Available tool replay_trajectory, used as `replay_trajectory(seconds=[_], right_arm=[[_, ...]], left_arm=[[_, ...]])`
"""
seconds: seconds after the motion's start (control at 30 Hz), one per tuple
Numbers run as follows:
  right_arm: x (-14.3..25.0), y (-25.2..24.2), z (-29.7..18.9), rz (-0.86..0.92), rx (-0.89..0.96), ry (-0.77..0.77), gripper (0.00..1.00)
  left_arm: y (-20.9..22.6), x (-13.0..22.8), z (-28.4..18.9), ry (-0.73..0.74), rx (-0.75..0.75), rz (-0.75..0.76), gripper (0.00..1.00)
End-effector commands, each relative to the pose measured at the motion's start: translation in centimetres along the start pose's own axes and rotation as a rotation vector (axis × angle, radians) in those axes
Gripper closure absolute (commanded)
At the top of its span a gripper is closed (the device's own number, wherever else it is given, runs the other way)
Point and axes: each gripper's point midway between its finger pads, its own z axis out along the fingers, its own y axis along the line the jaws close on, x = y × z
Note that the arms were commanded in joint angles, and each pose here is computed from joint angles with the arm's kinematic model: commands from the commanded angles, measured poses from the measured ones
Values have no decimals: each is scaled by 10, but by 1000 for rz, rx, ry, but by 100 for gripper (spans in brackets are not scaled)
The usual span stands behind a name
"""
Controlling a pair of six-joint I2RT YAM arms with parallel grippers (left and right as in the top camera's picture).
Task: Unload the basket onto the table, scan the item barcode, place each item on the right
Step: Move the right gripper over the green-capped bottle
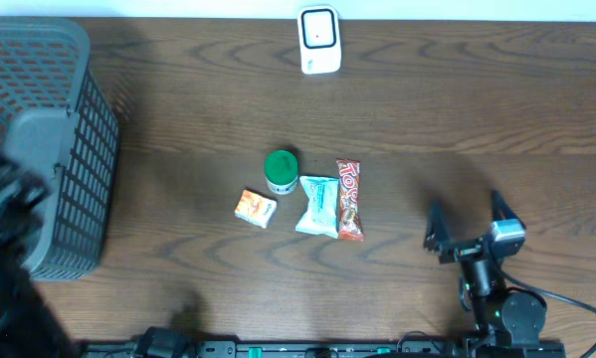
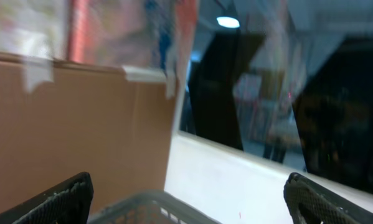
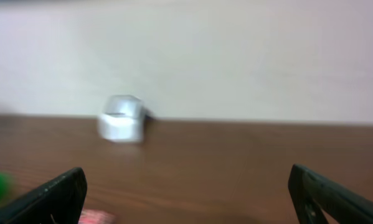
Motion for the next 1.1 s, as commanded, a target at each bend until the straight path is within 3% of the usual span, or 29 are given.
replay_trajectory(seconds=[0.0,0.23,0.53,0.77,1.07], right_arm=[[-5,60,-11,171,-346,28,1],[1,78,-20,297,-431,186,1],[-51,88,-1,314,-439,318,1],[-42,119,47,292,-442,650,1],[-17,210,96,80,-440,1033,1]], left_arm=[[7,-4,-12,-30,32,-13,2],[17,-12,-44,-104,134,-36,2],[46,-30,-74,-187,118,-96,2],[52,-34,-82,-207,116,-111,2],[56,-35,-83,-215,85,-98,2]])
